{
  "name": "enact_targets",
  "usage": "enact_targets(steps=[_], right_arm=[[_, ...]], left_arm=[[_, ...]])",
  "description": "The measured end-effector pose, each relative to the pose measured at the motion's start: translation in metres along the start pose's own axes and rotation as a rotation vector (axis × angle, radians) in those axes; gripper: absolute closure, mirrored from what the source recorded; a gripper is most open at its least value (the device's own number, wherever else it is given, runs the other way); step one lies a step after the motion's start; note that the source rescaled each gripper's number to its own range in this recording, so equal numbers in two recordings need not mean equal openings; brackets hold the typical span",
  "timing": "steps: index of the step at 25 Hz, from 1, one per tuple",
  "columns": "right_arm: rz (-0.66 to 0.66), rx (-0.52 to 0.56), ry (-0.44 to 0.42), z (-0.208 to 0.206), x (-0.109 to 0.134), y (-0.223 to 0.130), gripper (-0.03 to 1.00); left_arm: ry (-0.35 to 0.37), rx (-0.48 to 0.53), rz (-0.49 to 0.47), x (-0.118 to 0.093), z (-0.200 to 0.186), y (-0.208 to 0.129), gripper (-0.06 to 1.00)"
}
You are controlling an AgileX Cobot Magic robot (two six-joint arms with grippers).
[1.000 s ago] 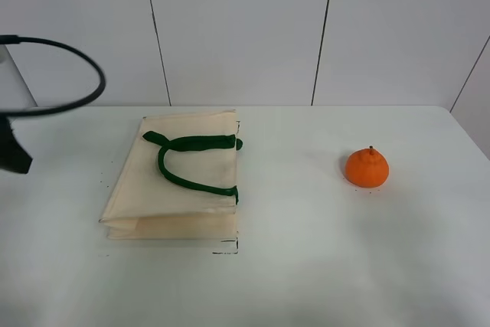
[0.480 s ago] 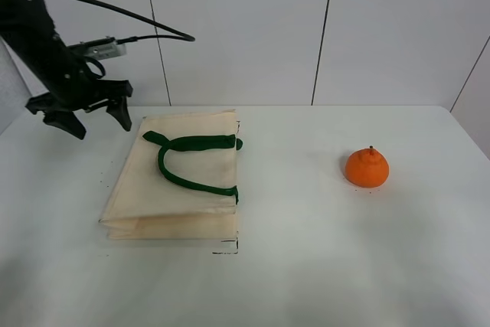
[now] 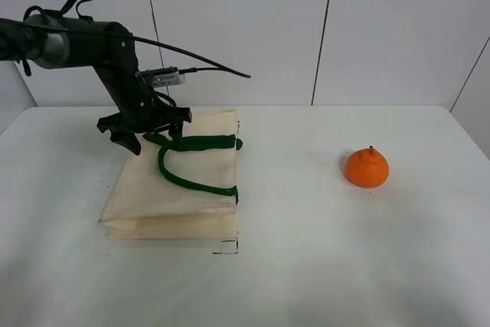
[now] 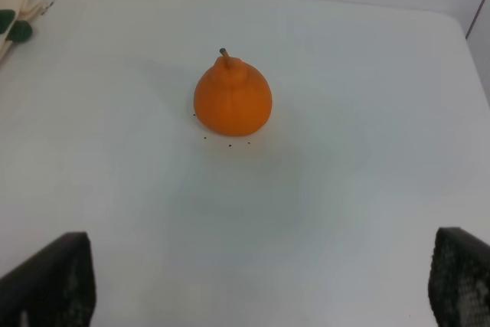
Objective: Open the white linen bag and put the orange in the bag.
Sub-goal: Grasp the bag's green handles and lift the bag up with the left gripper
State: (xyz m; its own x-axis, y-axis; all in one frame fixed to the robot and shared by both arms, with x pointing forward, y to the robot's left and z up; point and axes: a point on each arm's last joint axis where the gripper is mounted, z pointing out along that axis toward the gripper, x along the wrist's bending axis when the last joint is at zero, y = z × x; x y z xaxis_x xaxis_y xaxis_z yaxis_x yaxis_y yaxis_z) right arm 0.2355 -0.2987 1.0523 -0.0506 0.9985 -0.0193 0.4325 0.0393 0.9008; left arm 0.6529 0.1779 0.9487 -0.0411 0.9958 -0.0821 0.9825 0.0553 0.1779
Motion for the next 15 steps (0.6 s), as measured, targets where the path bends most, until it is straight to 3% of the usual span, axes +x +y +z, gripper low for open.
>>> enact_targets(steps=[11, 15], right_arm=[[0.0, 0.0, 0.0, 0.0, 0.0, 0.0, -0.03], [0.0, 0.0, 0.0, 0.0, 0.0, 0.0, -0.03]], left_arm=[[0.051, 0.049, 0.016, 0.002, 0.071, -0.002, -0.04], [0.051, 0.052, 0.015, 0.002, 0.074, -0.001, 0.0]])
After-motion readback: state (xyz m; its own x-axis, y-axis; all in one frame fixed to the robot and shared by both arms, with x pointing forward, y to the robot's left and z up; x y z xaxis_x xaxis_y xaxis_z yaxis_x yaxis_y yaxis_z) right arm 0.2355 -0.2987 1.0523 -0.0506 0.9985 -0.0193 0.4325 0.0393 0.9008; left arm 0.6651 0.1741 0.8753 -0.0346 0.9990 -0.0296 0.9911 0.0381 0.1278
